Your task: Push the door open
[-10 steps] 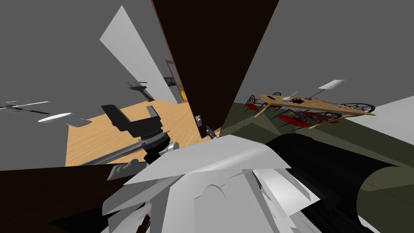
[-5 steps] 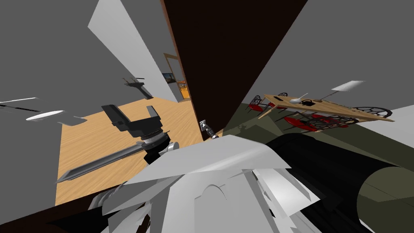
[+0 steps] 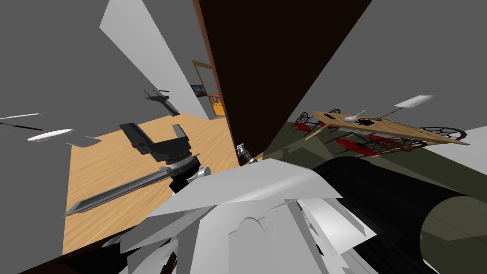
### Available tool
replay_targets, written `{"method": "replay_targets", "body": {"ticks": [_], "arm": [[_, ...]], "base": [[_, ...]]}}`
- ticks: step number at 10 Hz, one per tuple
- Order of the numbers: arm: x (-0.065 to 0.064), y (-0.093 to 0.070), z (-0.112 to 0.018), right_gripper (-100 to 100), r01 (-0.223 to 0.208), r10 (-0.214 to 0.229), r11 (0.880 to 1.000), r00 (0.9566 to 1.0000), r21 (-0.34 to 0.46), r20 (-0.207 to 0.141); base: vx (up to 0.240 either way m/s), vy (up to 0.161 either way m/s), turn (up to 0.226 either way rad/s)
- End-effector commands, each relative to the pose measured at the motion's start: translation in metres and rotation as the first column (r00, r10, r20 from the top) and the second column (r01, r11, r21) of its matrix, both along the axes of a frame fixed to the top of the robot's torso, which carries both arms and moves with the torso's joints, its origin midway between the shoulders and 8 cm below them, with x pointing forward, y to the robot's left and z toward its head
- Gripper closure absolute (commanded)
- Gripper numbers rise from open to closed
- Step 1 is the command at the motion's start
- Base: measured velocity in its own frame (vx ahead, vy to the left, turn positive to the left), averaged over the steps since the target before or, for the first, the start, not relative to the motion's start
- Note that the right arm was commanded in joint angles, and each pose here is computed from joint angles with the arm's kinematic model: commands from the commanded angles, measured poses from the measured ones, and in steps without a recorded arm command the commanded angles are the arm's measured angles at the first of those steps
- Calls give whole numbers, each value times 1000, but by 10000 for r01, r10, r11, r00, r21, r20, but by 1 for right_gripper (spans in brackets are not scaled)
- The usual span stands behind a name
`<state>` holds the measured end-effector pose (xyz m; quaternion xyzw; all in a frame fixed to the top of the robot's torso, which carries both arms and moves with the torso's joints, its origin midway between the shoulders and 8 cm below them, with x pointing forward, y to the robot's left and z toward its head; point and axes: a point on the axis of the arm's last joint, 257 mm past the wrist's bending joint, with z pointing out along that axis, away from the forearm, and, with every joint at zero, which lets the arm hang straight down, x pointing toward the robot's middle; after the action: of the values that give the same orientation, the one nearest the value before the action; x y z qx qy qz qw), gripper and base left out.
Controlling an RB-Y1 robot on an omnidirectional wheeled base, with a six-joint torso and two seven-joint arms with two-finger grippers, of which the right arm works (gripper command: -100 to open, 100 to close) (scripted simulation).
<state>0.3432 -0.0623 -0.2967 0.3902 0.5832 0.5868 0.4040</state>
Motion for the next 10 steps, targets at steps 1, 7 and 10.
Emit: {"method": "replay_targets", "body": {"ticks": [1,7,10], "arm": [[-1,0,-1,100,-1,1,10000,10000,-8,-28],[-9,0,-11,100,10,-16,9995,9998,-325,-198],[-11,4,-10,100,138,-146,9994,9996,-332,-226]], "base": [[-22,-9,-5],[100,46,-119],[200,126,-205]]}}
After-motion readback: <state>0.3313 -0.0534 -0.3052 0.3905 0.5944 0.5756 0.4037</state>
